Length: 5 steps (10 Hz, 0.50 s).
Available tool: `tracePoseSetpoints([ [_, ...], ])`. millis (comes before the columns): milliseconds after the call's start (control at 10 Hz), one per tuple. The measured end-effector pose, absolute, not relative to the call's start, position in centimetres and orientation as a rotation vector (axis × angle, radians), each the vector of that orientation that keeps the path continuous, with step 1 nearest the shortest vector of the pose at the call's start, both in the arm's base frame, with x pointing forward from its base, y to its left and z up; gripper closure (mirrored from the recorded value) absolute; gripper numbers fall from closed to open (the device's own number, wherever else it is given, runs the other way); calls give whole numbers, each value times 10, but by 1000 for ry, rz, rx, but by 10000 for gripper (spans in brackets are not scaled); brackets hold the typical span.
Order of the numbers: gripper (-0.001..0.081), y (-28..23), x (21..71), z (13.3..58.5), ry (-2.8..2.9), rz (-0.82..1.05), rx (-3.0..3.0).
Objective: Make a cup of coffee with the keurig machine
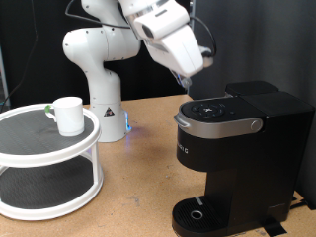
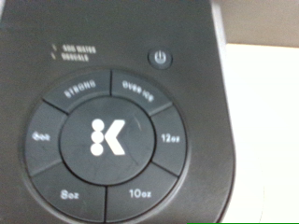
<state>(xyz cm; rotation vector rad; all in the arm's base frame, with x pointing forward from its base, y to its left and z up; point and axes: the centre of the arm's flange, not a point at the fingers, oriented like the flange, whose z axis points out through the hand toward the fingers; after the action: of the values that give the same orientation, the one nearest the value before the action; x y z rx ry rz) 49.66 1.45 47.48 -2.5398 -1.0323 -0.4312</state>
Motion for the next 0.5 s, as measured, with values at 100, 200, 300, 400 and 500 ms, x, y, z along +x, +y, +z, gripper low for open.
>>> tracePoseSetpoints([
  [100,800,13,494,486,-1037,-422,-2527],
  [200,800,12,493,492,-1039,-409,-2517],
  [300,800,11,494,491,-1037,-420,-2524],
  [400,800,11,493,488,-1056,-405,-2536],
  [500,800,10,489,484,-1114,-353,-2536],
])
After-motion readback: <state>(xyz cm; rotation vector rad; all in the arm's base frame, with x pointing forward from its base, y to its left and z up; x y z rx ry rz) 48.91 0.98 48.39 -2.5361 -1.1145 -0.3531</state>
